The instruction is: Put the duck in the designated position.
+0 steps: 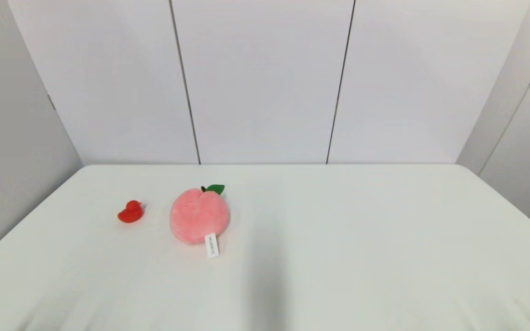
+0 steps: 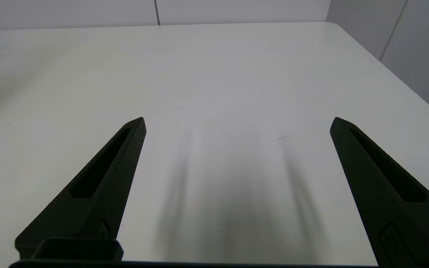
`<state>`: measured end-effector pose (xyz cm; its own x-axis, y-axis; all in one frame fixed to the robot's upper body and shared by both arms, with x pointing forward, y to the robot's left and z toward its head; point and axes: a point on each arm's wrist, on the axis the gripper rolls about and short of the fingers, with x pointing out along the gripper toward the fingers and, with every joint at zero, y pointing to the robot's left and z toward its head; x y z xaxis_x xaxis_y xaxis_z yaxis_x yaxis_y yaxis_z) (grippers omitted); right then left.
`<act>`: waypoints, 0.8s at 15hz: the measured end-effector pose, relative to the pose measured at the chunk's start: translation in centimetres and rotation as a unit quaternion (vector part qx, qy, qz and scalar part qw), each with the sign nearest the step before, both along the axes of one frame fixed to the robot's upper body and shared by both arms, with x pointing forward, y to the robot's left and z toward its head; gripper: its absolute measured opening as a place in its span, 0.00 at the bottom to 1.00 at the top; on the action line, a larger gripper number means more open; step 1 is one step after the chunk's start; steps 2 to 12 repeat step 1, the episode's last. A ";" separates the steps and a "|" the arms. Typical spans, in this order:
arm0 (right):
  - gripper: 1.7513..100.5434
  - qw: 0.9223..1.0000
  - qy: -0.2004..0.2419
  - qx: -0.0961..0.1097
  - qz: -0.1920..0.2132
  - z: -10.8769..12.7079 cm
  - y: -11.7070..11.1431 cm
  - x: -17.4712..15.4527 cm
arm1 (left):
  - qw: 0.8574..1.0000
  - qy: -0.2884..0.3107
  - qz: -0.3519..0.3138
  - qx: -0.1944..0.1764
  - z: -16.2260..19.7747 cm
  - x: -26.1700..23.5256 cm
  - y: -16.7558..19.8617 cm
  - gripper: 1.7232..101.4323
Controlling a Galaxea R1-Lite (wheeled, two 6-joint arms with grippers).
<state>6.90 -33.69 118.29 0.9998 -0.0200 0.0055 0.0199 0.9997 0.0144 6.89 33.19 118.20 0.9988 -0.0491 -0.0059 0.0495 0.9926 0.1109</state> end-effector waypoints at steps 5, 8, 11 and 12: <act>0.97 1.000 0.000 0.001 0.000 0.0 0.0 0.0 | 1.000 0.000 0.000 0.000 0.0 0.0 0.0 0.96; 0.97 1.000 0.000 0.001 0.000 0.0 0.0 0.0 | 1.000 0.000 0.000 0.000 0.0 0.0 0.0 0.96; 0.97 1.000 0.000 0.001 0.000 0.0 0.0 0.0 | 1.000 0.000 0.000 0.000 0.0 0.0 0.0 0.96; 0.97 1.000 0.000 0.001 0.000 0.0 0.0 0.0 | 1.000 0.000 0.000 0.000 0.0 0.0 0.0 0.96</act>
